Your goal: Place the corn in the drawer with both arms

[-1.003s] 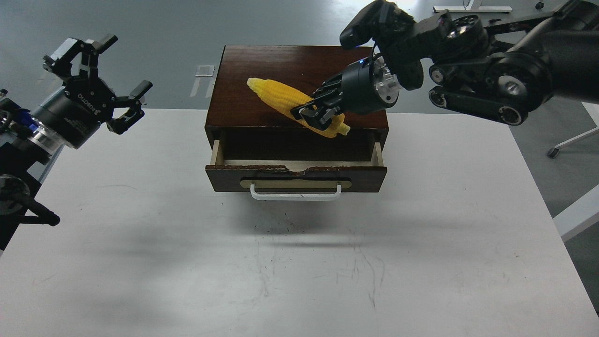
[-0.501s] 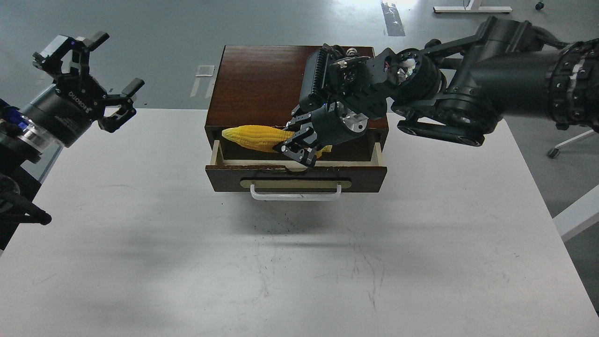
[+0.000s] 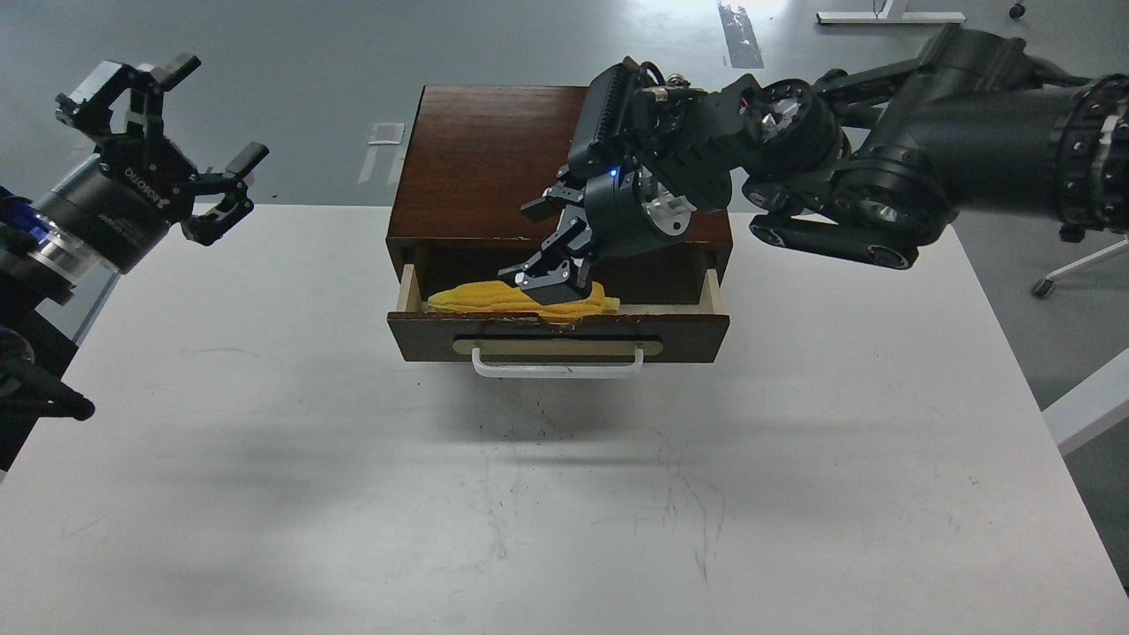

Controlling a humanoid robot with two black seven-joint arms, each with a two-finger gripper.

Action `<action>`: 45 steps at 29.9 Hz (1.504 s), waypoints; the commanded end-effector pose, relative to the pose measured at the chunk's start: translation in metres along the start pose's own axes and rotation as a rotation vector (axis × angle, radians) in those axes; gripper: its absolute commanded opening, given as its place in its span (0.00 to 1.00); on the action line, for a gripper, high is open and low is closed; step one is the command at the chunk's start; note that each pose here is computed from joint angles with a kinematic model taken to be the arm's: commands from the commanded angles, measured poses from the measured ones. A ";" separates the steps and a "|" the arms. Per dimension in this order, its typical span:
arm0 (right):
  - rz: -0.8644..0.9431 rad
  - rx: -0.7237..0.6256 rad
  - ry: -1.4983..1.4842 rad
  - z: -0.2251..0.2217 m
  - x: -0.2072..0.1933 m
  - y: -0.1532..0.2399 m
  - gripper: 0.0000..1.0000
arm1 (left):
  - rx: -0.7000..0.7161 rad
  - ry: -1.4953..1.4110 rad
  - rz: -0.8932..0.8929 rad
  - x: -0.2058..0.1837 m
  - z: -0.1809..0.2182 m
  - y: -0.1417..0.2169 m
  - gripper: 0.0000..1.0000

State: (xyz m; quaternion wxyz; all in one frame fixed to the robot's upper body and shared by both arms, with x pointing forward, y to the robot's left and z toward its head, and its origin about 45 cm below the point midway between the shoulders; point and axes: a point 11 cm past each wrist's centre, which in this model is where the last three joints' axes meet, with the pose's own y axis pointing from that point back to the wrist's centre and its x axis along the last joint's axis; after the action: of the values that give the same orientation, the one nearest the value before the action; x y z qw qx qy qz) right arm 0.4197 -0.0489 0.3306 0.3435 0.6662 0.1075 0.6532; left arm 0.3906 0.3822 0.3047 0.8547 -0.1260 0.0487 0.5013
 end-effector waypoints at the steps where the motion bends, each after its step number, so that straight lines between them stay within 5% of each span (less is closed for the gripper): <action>1: 0.101 -0.041 -0.093 0.015 0.020 0.019 1.00 | -0.002 -0.001 0.000 0.000 0.001 0.000 0.99; 9: 0.500 -0.107 -0.594 0.064 0.015 0.073 1.00 | -0.004 0.005 -0.002 -0.001 -0.001 -0.001 0.99; 21: 1.208 -0.171 -1.429 0.113 -0.118 0.139 1.00 | -0.001 0.029 -0.023 -0.010 -0.013 -0.008 0.99; 36: 1.283 -0.353 -1.741 0.083 -0.244 0.126 1.00 | 0.030 0.082 -0.009 -0.014 -0.039 0.001 0.99; 45: 1.203 -0.234 -1.866 0.061 -0.265 0.113 1.00 | 0.029 0.112 -0.011 -0.020 -0.050 -0.001 0.99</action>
State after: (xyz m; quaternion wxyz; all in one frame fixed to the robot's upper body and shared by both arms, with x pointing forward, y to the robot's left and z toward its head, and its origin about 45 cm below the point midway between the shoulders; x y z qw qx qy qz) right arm 0.4137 -0.3081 0.1965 -0.0214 0.7981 -0.6015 -0.0280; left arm 0.3851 0.3552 0.2660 0.8556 -0.1400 0.0963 0.4890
